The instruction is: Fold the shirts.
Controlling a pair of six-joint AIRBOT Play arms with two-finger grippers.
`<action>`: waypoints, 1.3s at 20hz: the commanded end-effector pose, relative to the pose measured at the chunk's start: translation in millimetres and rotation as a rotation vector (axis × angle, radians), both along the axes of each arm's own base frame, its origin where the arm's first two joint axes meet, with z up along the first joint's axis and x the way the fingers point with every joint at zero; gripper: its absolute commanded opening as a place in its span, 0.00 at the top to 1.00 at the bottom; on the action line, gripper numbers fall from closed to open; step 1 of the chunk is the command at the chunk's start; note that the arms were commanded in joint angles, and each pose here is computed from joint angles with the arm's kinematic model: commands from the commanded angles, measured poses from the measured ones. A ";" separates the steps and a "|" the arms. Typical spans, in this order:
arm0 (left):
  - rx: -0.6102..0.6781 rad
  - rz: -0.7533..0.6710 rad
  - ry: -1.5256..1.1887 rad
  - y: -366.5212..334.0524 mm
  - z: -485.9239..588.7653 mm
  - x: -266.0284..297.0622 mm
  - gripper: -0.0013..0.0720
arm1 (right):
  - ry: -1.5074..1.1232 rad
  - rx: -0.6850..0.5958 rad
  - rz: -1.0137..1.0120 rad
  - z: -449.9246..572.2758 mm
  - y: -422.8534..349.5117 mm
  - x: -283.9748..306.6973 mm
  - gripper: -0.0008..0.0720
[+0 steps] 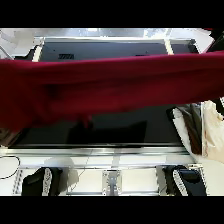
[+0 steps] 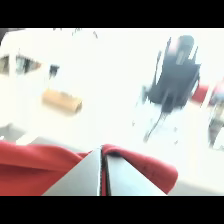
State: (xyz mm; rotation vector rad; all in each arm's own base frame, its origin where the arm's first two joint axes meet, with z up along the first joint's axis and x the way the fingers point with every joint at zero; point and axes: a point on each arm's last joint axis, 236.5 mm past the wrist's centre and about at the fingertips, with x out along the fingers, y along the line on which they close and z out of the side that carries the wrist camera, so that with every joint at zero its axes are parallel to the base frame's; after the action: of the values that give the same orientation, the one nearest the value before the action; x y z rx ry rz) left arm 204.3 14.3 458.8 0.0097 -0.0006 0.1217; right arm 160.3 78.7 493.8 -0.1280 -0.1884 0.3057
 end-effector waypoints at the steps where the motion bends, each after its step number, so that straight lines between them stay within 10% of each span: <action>1: 0.008 -0.138 0.005 -24.4 26.3 19.2 0.97 | -0.016 -0.019 0.002 16.5 2.6 -17.1 0.97; 8: -0.266 -0.428 0.635 -21.9 -164.9 197.6 0.97 | 0.644 0.077 0.075 -168.0 -3.0 222.0 0.97; 14: -0.215 -0.351 0.852 -35.9 -366.6 349.7 0.97 | 1.101 0.241 0.048 -407.7 -12.2 362.6 0.97; 26: -0.299 -0.216 0.730 -18.0 -425.5 415.1 0.97 | 0.927 0.461 -0.074 -441.5 -35.8 454.4 0.97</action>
State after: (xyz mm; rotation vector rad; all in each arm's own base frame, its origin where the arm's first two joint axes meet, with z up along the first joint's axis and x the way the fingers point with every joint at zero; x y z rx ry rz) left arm 612.4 -6.8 34.1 -0.2412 0.7709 -0.1183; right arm 600.8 47.5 37.9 0.4612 0.7249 0.2312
